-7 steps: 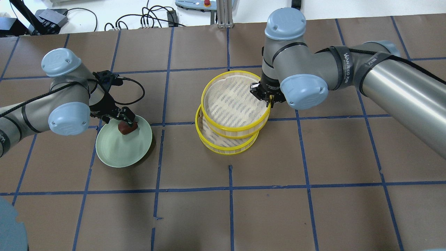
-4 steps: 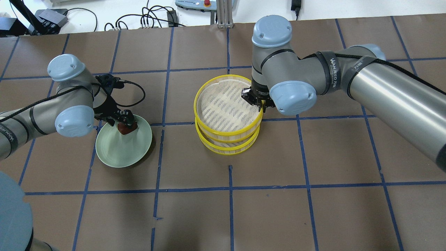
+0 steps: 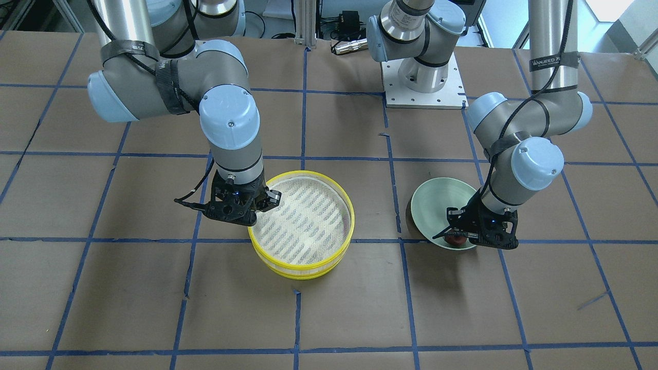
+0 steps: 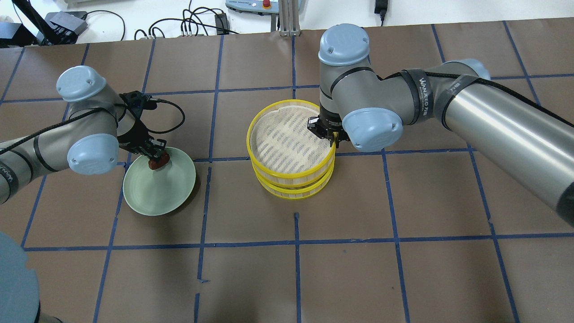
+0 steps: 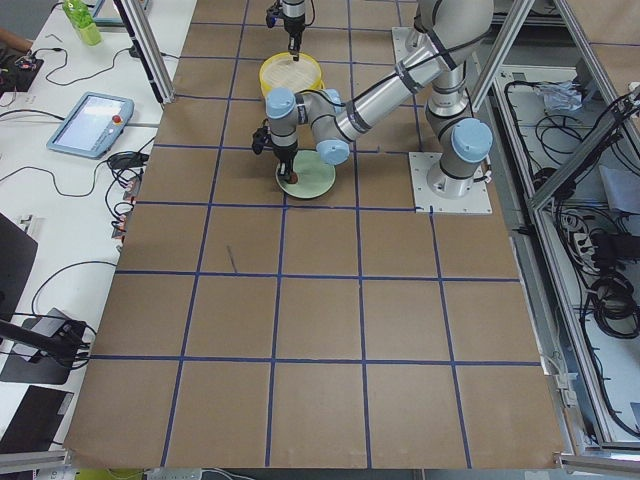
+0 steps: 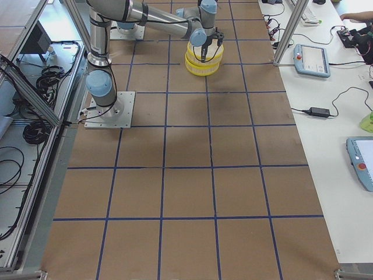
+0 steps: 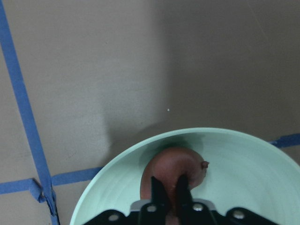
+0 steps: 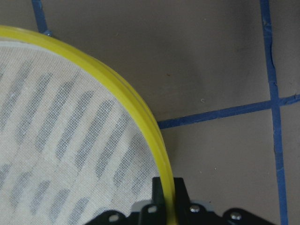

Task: Stack buns with steamer

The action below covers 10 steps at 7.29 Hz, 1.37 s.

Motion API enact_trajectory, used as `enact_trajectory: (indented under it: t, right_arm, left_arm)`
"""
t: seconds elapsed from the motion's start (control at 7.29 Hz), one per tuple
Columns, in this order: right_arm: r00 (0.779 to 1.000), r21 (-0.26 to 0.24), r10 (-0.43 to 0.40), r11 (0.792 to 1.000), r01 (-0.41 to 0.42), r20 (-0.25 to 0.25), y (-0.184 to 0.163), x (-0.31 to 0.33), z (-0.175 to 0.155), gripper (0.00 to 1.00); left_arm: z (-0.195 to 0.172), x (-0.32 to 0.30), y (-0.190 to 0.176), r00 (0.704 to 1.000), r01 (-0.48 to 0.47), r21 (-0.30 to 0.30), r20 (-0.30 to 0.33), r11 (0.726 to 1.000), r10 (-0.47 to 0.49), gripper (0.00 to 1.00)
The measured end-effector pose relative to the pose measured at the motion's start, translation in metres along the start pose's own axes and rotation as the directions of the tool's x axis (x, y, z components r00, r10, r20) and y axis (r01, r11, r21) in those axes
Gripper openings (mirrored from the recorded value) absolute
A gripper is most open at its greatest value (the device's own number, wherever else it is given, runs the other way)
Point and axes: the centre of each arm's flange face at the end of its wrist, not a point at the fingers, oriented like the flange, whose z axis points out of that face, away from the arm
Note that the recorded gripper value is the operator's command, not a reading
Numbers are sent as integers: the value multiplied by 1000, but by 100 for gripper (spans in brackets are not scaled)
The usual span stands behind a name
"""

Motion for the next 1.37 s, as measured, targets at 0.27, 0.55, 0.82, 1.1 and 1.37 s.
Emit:
enact_trajectory:
  t: [0.27, 0.55, 0.82, 1.1, 1.37]
  right_arm:
    - [1000, -9, -1, 1000, 1, -6, 3, 1, 5, 100]
    - [1000, -11, -1, 1000, 1, -10, 3, 2, 7, 100]
    - [1000, 3, -2, 1000, 2, -4, 0, 7, -9, 100]
    - [1000, 8, 27, 1000, -27, 3, -7, 34, -63, 99]
    - [998, -36, 65, 997, -65, -3, -9, 76, -148, 98]
  left_arm:
    - [-27, 4, 2, 1000, 15, 16, 9, 1000, -15, 8]
    - [-72, 25, 3, 999, 39, 12, 0, 999, -39, 9]
    - [-128, 85, -6, 999, 41, 35, -1, 999, -41, 9]
    - [-169, 158, -14, 999, 47, 74, -12, 996, -47, 9]
    - [-179, 206, -20, 989, 97, 95, -122, 991, -85, 9]
